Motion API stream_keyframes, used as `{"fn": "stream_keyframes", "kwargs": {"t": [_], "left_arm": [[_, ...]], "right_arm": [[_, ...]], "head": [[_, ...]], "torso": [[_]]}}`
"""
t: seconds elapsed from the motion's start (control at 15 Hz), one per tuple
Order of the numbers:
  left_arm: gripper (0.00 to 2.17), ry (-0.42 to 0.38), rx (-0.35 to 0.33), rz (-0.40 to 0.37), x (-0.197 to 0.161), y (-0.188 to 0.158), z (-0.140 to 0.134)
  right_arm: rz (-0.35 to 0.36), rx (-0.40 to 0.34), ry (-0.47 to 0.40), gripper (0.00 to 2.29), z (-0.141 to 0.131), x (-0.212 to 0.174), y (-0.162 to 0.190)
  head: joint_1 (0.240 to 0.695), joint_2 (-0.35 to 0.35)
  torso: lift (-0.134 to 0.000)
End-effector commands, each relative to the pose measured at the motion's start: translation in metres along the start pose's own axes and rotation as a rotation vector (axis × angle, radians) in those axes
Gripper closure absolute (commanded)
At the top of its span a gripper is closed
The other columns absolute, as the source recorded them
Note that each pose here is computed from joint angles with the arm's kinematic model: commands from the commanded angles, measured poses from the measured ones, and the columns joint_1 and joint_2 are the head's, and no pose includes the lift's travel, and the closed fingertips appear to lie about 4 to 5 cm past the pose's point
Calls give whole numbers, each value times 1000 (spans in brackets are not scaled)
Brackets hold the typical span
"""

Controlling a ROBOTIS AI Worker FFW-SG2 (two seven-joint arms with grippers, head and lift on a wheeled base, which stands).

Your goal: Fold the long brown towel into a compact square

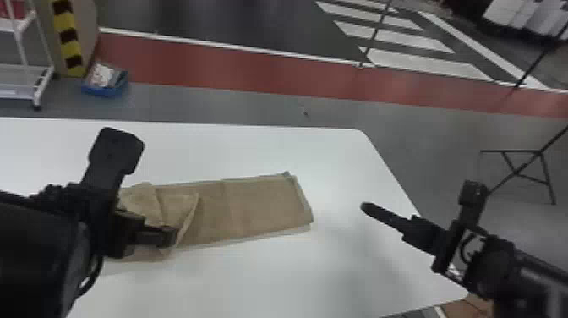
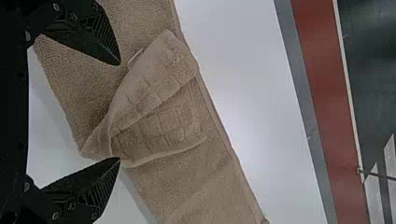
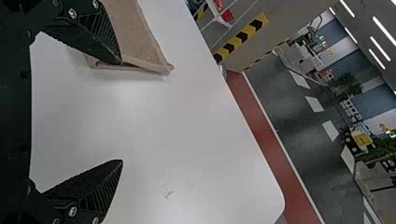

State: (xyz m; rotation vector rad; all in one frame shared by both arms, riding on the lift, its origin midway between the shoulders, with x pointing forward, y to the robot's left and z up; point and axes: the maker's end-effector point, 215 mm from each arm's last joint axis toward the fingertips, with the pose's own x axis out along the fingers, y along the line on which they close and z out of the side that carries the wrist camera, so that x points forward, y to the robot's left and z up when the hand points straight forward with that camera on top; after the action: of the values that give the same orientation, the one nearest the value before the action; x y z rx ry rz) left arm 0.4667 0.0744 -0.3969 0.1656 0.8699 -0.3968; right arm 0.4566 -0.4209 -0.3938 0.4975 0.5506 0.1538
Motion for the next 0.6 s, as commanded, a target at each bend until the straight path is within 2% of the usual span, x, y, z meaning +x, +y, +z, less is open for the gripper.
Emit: {"fn": "stream_keyframes", "kwargs": {"t": [0.0, 0.13, 0.27, 0.4, 0.53], "left_arm": [[63, -16, -29, 4, -8, 5, -1], [63, -30, -63, 16, -18, 15, -5], [66, -35, -84, 52, -19, 33, -6], [80, 3, -105, 97, -5, 54, -21], [83, -11, -88, 142, 17, 73, -21]], "right_arm": [[56, -1, 12, 147, 0, 20, 35], [131, -11, 17, 147, 0, 42, 81], [197, -8, 29, 151, -7, 60, 124], [219, -48, 30, 151, -5, 58, 144], [227, -75, 32, 151, -6, 50, 154]], "head": [[695, -350], [695, -350], [695, -298], [695, -240], [695, -192]], "torso": [[-124], [-124], [-124], [-124], [-124]]}}
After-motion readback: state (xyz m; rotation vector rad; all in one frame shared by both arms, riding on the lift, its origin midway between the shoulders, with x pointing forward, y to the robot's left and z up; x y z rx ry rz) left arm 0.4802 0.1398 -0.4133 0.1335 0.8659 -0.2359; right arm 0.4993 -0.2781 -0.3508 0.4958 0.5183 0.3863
